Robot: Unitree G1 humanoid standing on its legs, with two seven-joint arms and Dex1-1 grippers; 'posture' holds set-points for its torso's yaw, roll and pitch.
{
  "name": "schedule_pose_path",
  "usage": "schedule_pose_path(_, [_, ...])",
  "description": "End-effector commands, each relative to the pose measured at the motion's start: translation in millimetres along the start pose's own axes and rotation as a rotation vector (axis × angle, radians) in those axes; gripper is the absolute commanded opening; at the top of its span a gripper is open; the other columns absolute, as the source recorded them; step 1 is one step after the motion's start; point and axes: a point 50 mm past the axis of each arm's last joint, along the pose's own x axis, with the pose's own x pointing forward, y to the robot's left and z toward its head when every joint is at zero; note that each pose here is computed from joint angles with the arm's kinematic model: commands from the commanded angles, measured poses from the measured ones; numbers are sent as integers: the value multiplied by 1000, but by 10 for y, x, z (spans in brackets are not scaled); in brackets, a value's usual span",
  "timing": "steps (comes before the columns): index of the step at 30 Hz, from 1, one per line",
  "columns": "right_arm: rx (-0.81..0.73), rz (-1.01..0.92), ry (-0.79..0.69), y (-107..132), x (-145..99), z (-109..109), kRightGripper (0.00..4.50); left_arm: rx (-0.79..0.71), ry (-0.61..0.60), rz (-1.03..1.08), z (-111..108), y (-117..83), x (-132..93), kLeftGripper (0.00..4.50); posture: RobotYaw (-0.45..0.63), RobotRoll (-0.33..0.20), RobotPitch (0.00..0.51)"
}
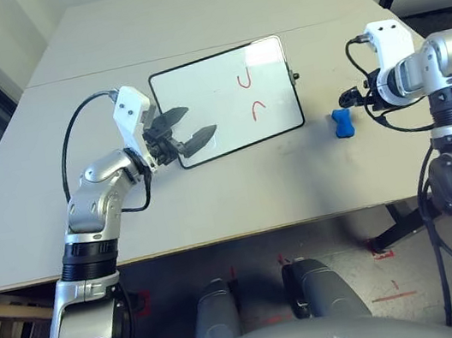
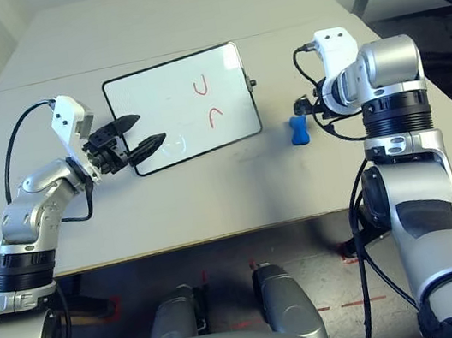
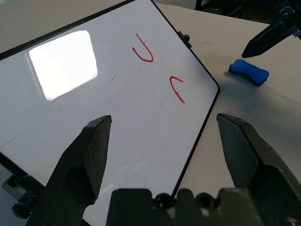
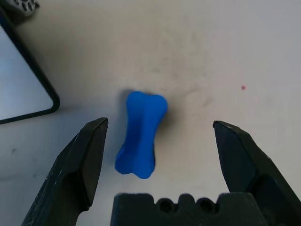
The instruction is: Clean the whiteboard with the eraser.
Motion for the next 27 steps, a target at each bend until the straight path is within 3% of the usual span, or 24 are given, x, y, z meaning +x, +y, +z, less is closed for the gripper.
schedule_pose_path(1, [-8, -4, 15, 38, 34, -57, 4485, 3, 21, 5, -46, -8, -1, 4500, -104, 0, 62])
schedule_pose_path(27, [-20, -37, 52, 68, 388, -224, 4485, 4, 17, 24, -25, -18, -39, 4500, -73, 0, 68])
